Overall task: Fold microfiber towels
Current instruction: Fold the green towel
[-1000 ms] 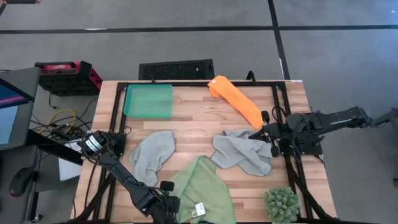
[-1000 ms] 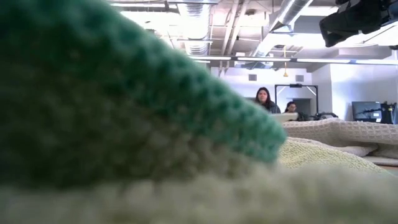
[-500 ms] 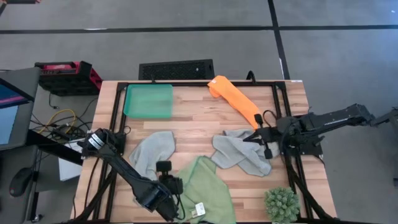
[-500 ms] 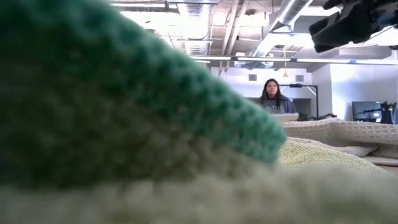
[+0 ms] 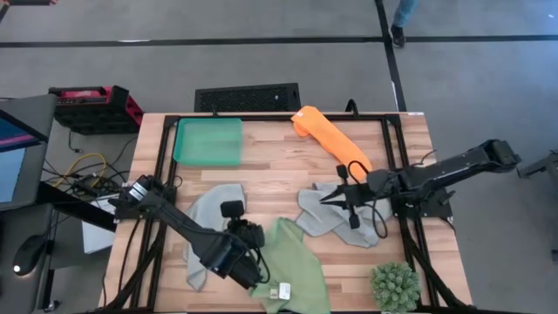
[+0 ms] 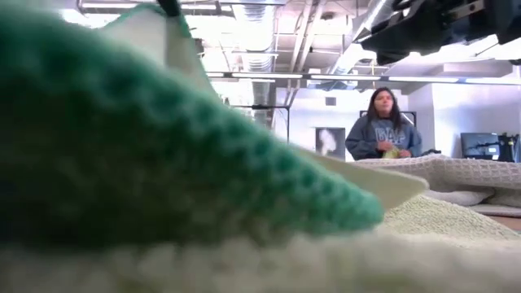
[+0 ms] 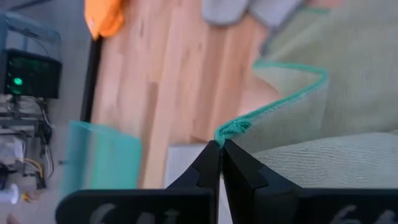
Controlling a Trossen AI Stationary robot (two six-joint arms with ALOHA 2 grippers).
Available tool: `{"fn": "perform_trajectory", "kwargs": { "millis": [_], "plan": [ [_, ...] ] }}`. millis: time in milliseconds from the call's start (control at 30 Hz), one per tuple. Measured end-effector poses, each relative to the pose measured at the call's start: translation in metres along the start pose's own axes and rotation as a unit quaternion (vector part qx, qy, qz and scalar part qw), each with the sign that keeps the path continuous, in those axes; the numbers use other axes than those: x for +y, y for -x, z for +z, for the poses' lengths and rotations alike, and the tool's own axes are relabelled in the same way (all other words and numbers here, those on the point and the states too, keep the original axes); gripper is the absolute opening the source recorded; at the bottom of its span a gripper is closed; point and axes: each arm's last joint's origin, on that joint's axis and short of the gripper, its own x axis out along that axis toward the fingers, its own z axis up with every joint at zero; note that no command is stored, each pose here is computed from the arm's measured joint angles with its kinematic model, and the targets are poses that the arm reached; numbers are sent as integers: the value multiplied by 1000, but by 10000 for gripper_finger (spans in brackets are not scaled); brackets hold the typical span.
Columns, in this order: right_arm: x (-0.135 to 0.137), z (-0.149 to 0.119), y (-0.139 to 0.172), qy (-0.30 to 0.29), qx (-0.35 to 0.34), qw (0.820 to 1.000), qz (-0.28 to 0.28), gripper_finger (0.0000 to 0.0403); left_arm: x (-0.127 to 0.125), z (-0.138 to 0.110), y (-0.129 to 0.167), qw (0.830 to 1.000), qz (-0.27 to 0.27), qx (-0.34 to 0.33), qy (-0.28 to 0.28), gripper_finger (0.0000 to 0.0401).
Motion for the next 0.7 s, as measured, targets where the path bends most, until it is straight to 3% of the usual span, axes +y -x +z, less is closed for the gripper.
{"fn": "perform_trajectory", "kwargs": {
  "millis": [333,700],
  "plan": [
    [3,-4,-30,0,5,1000,2,94,28,25,9,999,13,-43,-7,0],
    [3,4,-67,-14,32,999,11,139,51,48,-11,998,24,-49,-40,0]
  ]
}}
